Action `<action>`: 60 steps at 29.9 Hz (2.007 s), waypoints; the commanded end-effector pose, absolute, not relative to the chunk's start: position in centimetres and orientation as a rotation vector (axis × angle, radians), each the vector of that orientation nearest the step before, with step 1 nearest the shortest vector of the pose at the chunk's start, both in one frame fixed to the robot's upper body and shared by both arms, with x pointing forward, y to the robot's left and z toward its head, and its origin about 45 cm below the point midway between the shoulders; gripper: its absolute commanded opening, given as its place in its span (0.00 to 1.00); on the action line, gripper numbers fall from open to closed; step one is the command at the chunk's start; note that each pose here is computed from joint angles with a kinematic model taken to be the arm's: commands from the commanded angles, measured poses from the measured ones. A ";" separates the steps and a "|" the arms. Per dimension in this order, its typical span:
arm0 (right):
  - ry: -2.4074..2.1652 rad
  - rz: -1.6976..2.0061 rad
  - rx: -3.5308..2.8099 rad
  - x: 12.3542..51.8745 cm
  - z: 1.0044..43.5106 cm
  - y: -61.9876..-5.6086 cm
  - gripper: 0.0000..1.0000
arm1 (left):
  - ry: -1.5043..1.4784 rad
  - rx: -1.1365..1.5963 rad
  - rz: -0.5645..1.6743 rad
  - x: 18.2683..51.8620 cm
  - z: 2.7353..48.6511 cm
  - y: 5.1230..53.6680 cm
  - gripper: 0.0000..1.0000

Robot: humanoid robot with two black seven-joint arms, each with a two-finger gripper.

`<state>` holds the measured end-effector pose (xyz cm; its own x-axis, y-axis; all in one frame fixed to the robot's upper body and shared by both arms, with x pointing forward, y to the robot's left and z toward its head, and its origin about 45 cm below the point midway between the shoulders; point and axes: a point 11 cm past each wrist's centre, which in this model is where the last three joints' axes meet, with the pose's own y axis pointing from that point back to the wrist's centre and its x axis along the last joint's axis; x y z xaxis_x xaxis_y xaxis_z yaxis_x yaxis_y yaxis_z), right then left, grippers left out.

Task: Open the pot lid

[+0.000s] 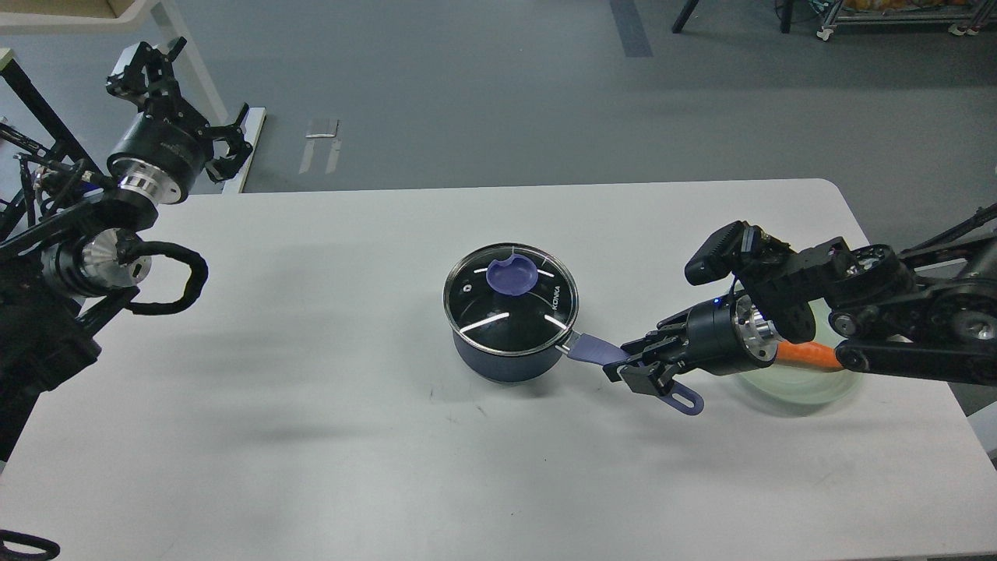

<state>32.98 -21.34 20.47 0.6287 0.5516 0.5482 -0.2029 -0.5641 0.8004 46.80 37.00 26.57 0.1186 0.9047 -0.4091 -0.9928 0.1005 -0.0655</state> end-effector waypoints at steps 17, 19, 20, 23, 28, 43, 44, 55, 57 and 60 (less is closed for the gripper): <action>0.278 1.006 1.927 32.8 19.9 -21.7 0.38 | 0.282 -0.359 1.405 46.6 27.4 36.8 0.99; 0.278 1.006 1.927 32.8 19.9 -21.7 0.38 | 0.282 -0.359 1.408 46.6 27.4 37.0 0.99; 0.280 1.005 1.927 32.8 19.9 -21.7 0.38 | 0.280 -0.358 1.409 46.6 27.4 37.0 0.99; 0.283 1.006 1.927 32.8 19.9 -21.6 0.34 | 0.274 -0.356 1.415 46.6 27.6 37.4 0.99; 0.286 1.006 1.931 32.7 19.9 -21.6 0.30 | 0.227 -0.304 1.355 46.5 28.0 35.8 0.99; 0.286 1.009 1.933 32.7 20.0 -21.5 0.24 | -0.538 0.142 0.749 45.1 35.3 21.1 0.99; 0.286 1.009 1.934 32.7 20.0 -21.4 0.24 | -0.604 0.195 0.693 44.6 34.8 20.0 0.99; 0.291 1.007 1.937 32.7 19.8 -21.3 0.24 | -1.149 0.477 0.199 39.8 27.4 11.1 0.98; 0.292 1.006 1.939 32.6 19.8 -21.3 0.24 | -1.246 0.496 0.123 39.0 26.1 10.0 0.98; 0.294 1.004 1.941 32.5 19.7 -21.3 0.24 | -1.321 0.538 0.040 38.4 24.3 9.2 0.98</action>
